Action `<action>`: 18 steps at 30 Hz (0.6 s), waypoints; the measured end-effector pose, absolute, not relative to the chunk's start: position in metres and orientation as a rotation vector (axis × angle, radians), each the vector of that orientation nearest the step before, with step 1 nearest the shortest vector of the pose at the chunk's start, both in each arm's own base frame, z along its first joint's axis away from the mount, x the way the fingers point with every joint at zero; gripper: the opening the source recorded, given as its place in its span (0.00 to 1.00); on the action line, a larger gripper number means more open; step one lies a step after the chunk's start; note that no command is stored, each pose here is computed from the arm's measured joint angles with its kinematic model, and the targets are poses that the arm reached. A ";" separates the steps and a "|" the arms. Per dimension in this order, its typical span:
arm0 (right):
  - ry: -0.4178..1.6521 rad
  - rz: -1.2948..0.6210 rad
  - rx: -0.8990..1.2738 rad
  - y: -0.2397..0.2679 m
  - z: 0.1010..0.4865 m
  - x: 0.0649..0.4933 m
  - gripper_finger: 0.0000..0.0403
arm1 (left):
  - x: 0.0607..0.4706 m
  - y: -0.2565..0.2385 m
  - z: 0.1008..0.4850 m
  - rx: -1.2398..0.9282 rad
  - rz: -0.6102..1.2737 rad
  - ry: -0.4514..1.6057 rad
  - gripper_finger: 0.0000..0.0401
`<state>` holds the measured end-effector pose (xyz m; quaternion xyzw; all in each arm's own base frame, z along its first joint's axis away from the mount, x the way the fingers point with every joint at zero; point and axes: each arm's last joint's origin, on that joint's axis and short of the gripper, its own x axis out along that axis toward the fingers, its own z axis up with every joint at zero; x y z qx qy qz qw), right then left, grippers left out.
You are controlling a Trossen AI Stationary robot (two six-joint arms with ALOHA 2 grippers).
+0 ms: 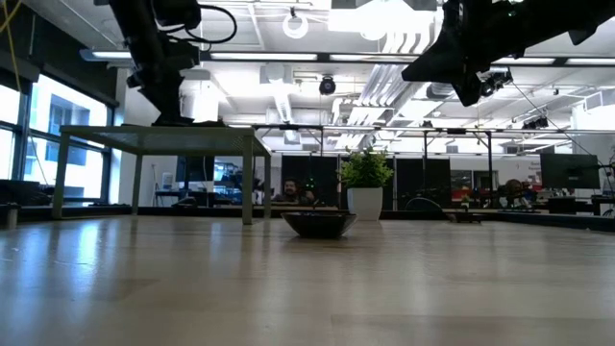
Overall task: Pick & Place Mini shaped plates
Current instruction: Stack the black square plate on top of the black square plate on the shelf
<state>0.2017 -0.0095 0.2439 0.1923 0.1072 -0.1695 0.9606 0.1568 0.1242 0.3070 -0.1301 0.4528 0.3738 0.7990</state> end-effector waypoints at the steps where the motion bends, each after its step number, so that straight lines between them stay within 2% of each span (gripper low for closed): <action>1: 0.217 -0.344 0.391 -0.009 0.244 0.202 0.02 | 0.157 0.124 0.307 -0.274 0.799 0.974 0.21; 7: 0.218 -0.344 0.391 -0.009 0.244 0.202 0.02 | 0.154 0.122 0.310 -0.272 0.793 0.961 0.03; 18: 0.231 -0.346 0.389 -0.009 0.243 0.201 0.02 | 0.144 0.114 0.318 -0.203 0.760 0.942 0.01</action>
